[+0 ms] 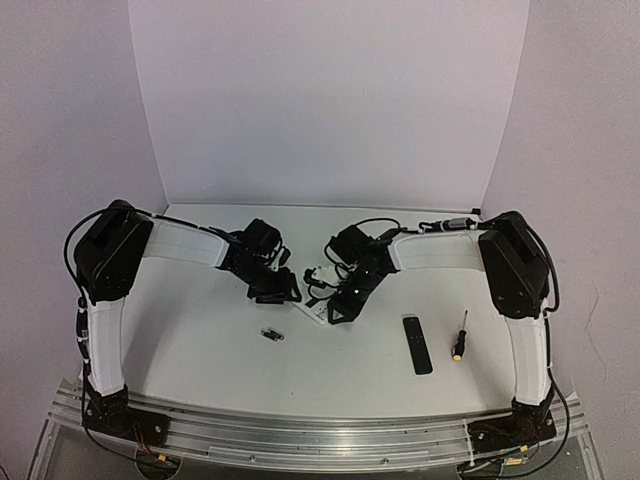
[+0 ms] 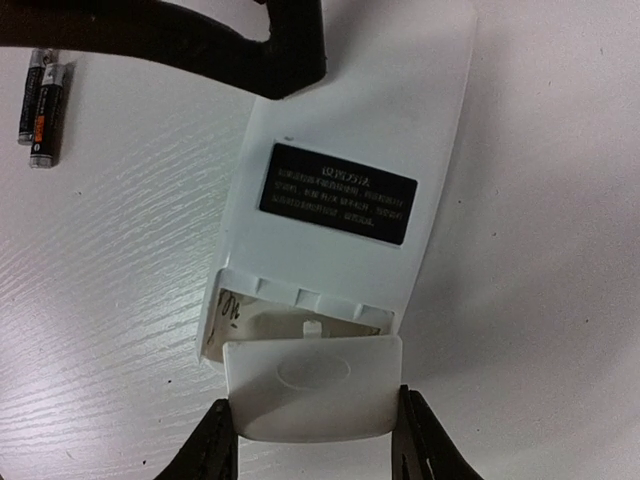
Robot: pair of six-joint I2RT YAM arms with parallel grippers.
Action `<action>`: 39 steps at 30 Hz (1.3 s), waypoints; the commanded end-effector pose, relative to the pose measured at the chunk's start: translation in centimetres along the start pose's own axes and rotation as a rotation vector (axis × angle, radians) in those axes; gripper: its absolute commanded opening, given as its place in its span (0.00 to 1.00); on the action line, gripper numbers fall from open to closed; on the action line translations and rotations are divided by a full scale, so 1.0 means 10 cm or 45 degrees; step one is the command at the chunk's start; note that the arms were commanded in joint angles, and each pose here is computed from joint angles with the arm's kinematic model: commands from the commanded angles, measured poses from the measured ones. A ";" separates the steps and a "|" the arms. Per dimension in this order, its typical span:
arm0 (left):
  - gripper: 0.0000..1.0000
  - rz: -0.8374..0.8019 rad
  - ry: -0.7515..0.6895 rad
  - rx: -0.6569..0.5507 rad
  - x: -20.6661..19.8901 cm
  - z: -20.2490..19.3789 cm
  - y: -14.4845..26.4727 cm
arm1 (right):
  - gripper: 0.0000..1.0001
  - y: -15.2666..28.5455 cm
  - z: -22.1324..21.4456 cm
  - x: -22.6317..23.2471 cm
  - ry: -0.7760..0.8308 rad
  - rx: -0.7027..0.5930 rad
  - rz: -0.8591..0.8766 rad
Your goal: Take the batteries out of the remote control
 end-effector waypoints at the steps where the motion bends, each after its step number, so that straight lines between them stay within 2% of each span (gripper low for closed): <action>1: 0.53 0.102 0.052 0.142 0.19 -0.32 -0.11 | 0.30 0.16 0.11 0.00 -0.045 -0.034 -0.041; 5: 0.53 0.091 0.058 0.124 0.15 -0.31 -0.06 | 0.30 0.28 0.17 0.04 -0.038 -0.069 -0.047; 11: 0.55 0.041 0.032 0.019 -0.01 -0.09 0.18 | 0.30 0.56 0.23 0.21 -0.026 -0.141 0.025; 16: 0.56 0.066 0.017 -0.049 0.02 0.14 0.30 | 0.30 0.54 0.18 0.23 -0.045 -0.129 0.037; 26: 0.56 0.033 -0.048 -0.095 0.03 0.47 0.26 | 0.30 0.43 0.14 0.17 -0.106 -0.103 0.002; 34: 0.55 -0.006 -0.078 0.006 0.06 0.43 -0.02 | 0.30 0.42 0.14 0.16 -0.131 -0.109 -0.014; 39: 0.49 -0.024 -0.069 0.040 0.08 0.31 -0.07 | 0.30 0.41 0.13 0.16 -0.140 -0.109 -0.012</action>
Point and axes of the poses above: each gripper's point midway between its finger pads, its own y axis back along the fingers, its own x axis along the line the jaws close on, z = x × y, the point moved 1 cm from there along y, back along the fingers, and after that the axes turned 11 degrees about -y, right-handed, at the moved point
